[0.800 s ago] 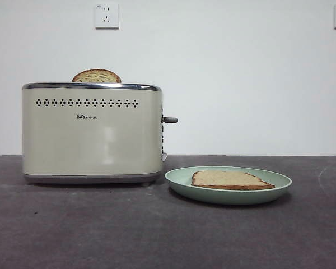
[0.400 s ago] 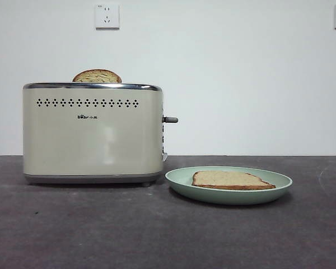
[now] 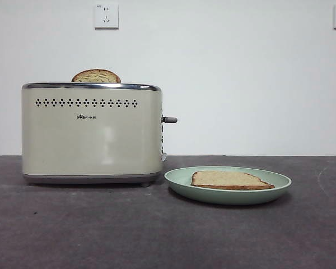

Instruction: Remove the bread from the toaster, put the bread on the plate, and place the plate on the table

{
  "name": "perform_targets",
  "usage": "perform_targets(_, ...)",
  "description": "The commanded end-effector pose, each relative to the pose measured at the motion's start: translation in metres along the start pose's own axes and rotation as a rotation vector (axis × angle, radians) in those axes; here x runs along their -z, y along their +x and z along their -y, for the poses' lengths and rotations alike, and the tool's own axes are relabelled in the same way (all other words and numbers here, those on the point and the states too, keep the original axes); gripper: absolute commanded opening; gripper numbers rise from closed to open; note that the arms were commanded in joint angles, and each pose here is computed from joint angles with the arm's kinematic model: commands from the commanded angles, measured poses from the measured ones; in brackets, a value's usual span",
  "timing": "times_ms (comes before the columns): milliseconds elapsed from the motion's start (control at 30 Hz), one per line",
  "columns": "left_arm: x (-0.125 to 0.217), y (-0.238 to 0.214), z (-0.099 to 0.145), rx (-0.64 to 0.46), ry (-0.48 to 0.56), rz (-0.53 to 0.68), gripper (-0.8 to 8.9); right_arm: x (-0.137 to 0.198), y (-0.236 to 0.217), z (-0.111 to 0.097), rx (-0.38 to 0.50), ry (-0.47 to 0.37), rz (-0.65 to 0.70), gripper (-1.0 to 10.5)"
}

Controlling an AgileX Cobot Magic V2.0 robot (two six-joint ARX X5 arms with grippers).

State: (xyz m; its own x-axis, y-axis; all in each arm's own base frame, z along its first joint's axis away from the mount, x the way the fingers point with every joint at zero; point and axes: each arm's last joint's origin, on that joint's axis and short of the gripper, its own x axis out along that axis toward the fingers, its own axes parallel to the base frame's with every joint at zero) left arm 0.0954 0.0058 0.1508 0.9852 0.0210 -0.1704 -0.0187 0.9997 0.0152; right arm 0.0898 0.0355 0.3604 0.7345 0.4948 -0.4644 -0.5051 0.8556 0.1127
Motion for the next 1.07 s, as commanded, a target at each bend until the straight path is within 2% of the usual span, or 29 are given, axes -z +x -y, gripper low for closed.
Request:
perform_targets(33,0.003,0.001,0.000,-0.004,-0.007,-0.007,-0.03,0.013,-0.006,0.007,0.090,0.011,0.074,0.0)
perform_targets(167,0.003,0.001,0.000,-0.003,-0.007,-0.007,-0.03,0.034,-0.001,0.015,0.181,-0.028,0.202,0.0)
perform_targets(367,0.003,0.001,0.000,-0.003,-0.007,-0.007,-0.03,0.085,0.031,0.028,0.234,-0.073,0.364,0.0)
perform_targets(533,0.003,0.001,0.000,-0.004,-0.007,-0.007,-0.03,0.132,0.058,0.038,0.308,-0.049,0.369,0.0)
perform_targets(667,0.003,0.001,0.000,-0.003,-0.007,-0.007,-0.03,0.158,0.072,0.041,0.318,-0.027,0.360,0.0)
perform_targets(1067,0.003,0.001,0.000,-0.003,-0.007,-0.006,-0.03,0.187,0.089,0.046,0.319,0.025,0.317,0.0)
